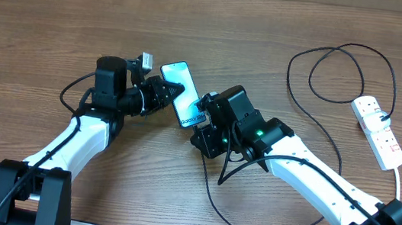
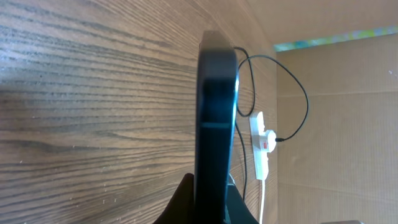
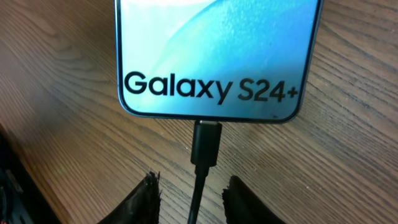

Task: Plug charger to phone and switch on socket
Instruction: 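Push the plug into the phone's bottom port with the right gripper, then lower the plugged phone flat onto the table with the left gripper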

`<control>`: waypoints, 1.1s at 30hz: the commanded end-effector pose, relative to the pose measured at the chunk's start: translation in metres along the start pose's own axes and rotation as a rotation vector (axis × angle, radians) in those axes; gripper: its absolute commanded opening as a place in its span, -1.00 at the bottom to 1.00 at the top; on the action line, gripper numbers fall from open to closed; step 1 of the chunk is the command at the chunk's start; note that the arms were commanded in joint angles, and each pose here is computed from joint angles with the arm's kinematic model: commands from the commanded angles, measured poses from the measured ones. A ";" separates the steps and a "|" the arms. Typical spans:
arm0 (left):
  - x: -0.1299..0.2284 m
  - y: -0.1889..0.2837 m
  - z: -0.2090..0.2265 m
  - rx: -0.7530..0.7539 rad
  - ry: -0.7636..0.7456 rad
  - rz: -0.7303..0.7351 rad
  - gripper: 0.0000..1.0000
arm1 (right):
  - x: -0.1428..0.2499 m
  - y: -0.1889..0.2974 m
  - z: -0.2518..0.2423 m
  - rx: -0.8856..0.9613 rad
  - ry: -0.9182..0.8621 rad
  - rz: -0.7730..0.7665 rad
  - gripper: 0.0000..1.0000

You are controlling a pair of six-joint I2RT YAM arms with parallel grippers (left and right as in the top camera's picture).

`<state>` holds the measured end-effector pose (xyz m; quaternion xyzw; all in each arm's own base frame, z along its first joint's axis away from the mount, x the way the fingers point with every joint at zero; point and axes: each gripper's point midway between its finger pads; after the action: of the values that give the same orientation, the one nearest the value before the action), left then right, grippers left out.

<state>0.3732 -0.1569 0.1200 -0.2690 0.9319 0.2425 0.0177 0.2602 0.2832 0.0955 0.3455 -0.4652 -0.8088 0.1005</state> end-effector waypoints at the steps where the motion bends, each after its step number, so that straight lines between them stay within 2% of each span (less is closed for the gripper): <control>1: 0.002 0.000 -0.014 0.047 -0.048 0.018 -0.91 | -0.005 0.000 0.003 -0.007 0.004 -0.011 -0.43; 2: 0.002 0.000 -0.015 0.047 -0.045 0.018 -0.91 | -0.003 -0.004 0.001 -0.006 0.000 0.002 -0.53; 3: 0.002 0.000 -0.015 0.047 -0.045 0.019 -0.91 | -0.002 -0.006 0.000 -0.005 -0.001 0.006 -0.56; 13: 0.005 0.000 -0.017 0.061 -0.046 0.038 -0.92 | -0.008 -0.012 -0.003 -0.001 0.006 -0.015 -0.69; 18: 0.011 0.001 -0.021 0.085 -0.065 0.068 -0.91 | -0.016 -0.012 -0.009 0.036 0.017 -0.046 -0.92; 26: 0.025 0.003 -0.029 0.144 -0.127 0.140 -0.92 | -0.019 -0.011 -0.009 0.042 0.021 -0.057 -0.92; 33: 0.043 -0.003 -0.029 0.135 -0.152 0.195 -0.92 | -0.025 -0.009 -0.008 0.040 0.027 -0.074 -0.92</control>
<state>0.3647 -0.1664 0.1272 -0.2260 0.9442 0.2308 0.0648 0.2702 0.2873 0.0832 0.3485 -0.4724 -0.8041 0.0941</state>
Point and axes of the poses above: each gripper's point midway between its finger pads, its own y axis back along the fingers, its own z axis along the line the jaws close on, x = y × z, and after that the axes turned 6 degrees about y, right-handed
